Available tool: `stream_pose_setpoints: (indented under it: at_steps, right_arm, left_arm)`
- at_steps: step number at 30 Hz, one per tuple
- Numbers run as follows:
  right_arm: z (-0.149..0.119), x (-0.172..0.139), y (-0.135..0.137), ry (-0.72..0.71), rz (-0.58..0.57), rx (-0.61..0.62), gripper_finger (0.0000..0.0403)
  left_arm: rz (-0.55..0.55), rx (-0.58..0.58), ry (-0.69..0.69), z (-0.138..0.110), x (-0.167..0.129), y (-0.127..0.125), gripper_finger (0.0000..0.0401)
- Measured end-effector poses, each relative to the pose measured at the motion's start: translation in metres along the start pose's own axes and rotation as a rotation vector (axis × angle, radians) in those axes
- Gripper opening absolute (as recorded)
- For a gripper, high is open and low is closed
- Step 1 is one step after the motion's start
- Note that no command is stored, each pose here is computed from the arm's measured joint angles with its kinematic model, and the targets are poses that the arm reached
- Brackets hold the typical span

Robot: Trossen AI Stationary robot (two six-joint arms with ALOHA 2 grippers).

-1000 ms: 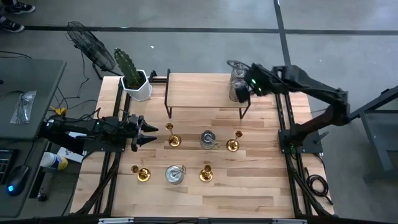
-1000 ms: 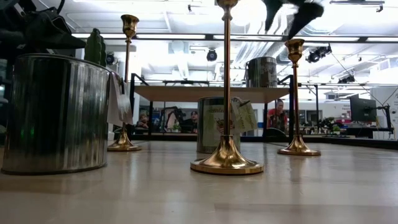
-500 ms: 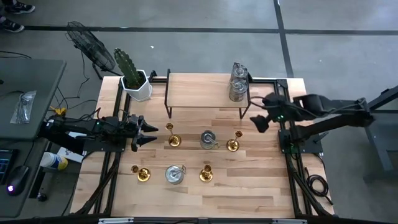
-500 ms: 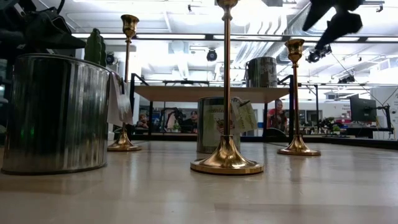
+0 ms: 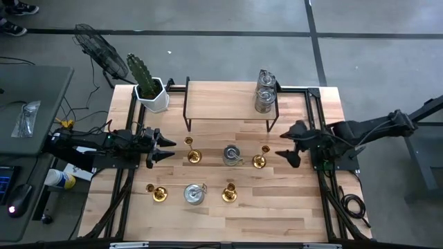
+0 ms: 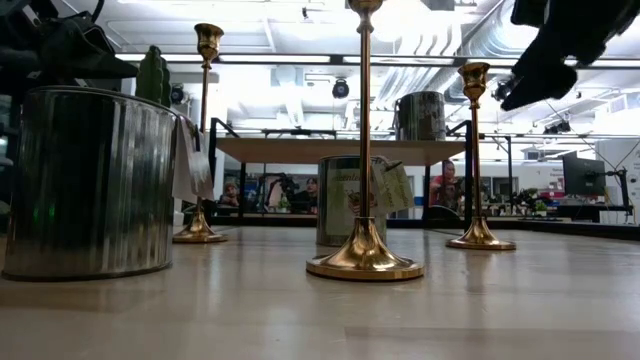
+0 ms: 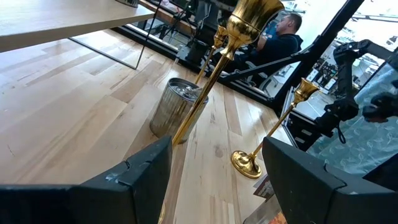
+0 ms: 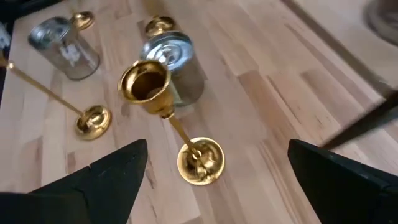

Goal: Pick & Place candle stick holders
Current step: Put the gold candle holder on the shelf

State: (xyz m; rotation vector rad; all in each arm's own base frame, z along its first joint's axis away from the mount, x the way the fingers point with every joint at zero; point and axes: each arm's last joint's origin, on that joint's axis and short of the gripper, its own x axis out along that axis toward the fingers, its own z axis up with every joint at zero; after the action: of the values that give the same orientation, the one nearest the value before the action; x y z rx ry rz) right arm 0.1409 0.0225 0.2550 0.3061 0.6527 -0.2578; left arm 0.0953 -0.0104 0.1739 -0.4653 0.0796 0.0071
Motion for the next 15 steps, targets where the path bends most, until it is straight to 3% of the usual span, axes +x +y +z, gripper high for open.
stream_pose_setpoints:
  at_steps: [9, 15]
  right_arm:
    - [-0.032, 0.043, 0.004, -0.051, 0.055, -0.069, 0.0373]
    - [-0.039, 0.06, 0.006, -0.038, 0.036, -0.076, 0.0373]
  left_arm:
    - [0.0, 0.0, 0.0, 0.0, 0.0, 0.0, 0.0246]
    - [0.001, 0.0, 0.001, 0.0, 0.0, 0.0, 0.0246]
